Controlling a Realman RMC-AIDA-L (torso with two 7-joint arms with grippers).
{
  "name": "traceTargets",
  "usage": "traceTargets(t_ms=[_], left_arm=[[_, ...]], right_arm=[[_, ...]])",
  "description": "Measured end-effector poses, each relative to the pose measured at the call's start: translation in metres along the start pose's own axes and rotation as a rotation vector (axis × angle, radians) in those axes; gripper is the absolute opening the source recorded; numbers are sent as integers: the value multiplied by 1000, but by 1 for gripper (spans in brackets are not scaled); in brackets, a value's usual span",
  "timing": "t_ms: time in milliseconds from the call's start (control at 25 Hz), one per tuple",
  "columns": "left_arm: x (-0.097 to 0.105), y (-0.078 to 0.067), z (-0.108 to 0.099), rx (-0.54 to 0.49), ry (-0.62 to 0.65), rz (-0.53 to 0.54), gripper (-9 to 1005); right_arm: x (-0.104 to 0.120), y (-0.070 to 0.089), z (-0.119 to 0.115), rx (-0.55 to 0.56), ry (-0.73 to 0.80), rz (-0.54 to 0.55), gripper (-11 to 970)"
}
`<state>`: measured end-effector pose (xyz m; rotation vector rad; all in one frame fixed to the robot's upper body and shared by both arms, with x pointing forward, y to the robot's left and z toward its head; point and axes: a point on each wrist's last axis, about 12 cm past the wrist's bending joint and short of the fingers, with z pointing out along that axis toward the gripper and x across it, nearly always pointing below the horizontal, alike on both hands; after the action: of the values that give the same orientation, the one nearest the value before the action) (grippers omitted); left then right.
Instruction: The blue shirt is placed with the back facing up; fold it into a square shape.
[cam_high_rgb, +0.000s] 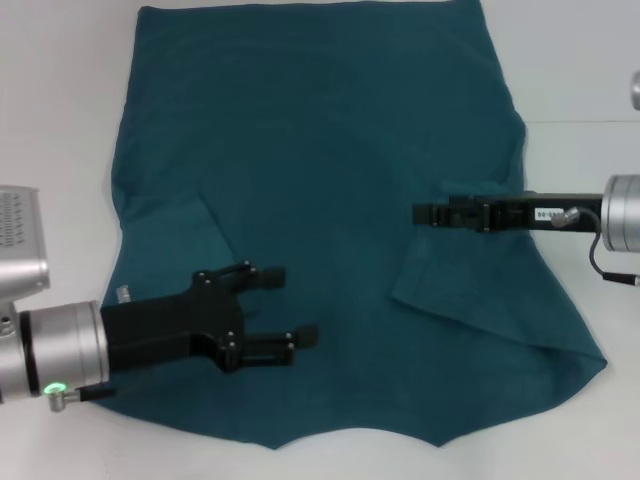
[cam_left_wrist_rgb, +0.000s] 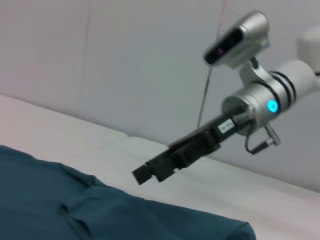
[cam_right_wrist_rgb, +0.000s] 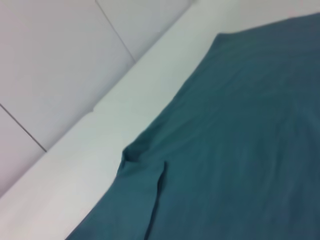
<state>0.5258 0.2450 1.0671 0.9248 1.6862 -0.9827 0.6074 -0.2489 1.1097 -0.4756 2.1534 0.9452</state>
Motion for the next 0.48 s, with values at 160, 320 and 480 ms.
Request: traceTargets(t_ms=[160, 320, 480], left_arm=[[4, 0, -8, -33, -14, -63, 901], [11, 1, -25, -97, -23, -143, 901], [19, 1, -46, -177, -40, -221, 901]], right_arm=[[13, -1, -3, -13, -47, 0, 785], [22, 1, 0, -45, -74, -10, 902], [28, 1, 3, -58, -79, -3, 931]])
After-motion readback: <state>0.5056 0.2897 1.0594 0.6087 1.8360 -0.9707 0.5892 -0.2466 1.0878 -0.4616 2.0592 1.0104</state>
